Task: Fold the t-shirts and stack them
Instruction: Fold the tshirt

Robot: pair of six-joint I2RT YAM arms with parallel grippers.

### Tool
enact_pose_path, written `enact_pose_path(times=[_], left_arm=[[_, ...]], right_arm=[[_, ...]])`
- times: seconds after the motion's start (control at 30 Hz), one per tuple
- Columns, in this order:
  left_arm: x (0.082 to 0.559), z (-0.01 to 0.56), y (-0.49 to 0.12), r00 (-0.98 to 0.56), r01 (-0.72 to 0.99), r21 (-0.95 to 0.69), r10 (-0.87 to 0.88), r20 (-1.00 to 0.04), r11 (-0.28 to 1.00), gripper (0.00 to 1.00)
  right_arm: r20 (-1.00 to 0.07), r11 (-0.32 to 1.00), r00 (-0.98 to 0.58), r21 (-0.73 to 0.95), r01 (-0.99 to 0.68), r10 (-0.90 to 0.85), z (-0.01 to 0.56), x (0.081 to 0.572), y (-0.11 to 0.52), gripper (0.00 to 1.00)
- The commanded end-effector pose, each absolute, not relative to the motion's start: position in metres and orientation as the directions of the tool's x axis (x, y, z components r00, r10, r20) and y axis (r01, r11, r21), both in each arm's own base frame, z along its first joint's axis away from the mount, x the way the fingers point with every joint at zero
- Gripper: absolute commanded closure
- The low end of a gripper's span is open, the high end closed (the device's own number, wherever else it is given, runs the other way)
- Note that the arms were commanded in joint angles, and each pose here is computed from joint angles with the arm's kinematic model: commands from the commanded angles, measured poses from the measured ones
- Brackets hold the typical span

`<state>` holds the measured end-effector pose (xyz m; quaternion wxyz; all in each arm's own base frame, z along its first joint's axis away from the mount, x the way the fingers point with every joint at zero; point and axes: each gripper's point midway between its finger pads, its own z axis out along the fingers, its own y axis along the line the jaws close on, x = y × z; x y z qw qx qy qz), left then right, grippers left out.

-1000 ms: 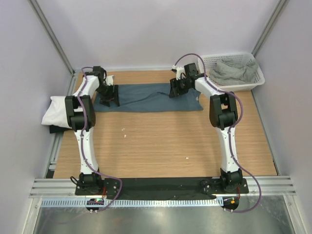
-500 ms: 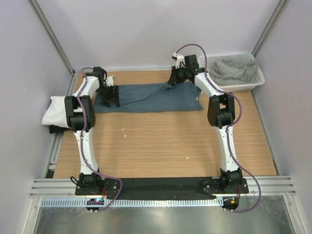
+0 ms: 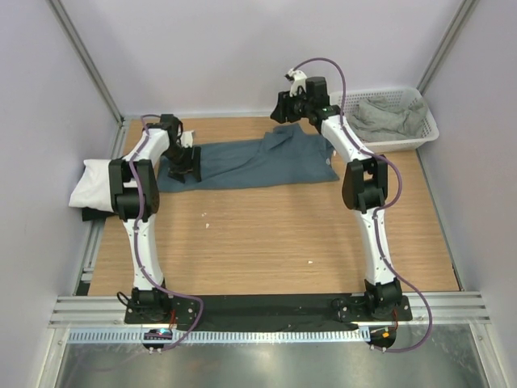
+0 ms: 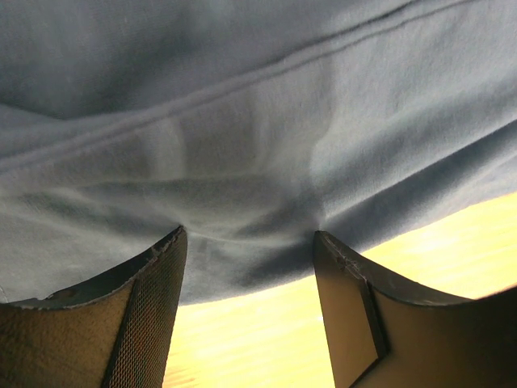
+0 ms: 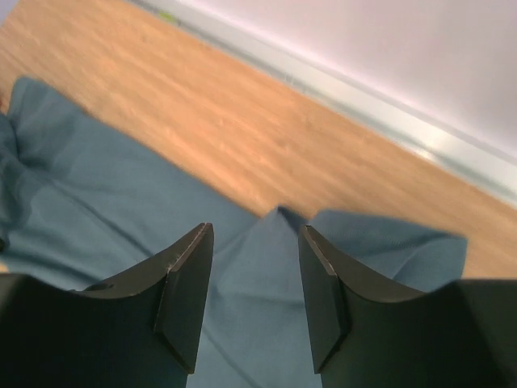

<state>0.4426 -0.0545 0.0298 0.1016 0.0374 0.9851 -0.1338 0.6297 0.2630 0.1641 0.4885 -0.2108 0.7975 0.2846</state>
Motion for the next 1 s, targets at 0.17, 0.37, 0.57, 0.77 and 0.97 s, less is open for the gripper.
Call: enact_pose_path(times=[0.17, 0.37, 0.57, 0.77, 0.97], left_arm=[[0.442, 0.073, -0.053, -0.954, 0.129, -0.224, 0.060, -0.294, 0.966, 0.35], [0.437, 0.071, -0.066, -0.952, 0.157, -0.222, 0.087, -0.294, 0.963, 0.35], [0.432, 0.071, -0.082, -0.948, 0.194, -0.210, 0.128, -0.292, 0.958, 0.35], [0.427, 0.072, -0.092, -0.944, 0.220, -0.208, 0.155, -0.291, 0.953, 0.35], [0.429, 0.070, -0.091, -0.944, 0.219, -0.197, 0.156, -0.290, 0.956, 0.35]], right_arm=[[-0.864, 0.714, -0.477, 0.233, -0.660, -0.159, 0.188, 0.568, 0.253, 0.52], [-0.812, 0.729, -0.545, 0.244, -0.640, -0.208, 0.136, 0.563, 0.246, 0.55], [-0.813, 0.735, -0.549, 0.250, -0.630, -0.195, 0.117, 0.584, 0.251, 0.55], [-0.797, 0.749, -0.565, 0.236, -0.618, -0.214, 0.092, 0.589, 0.247, 0.55], [-0.792, 0.757, -0.574, 0.241, -0.607, -0.209, 0.083, 0.592, 0.247, 0.55]])
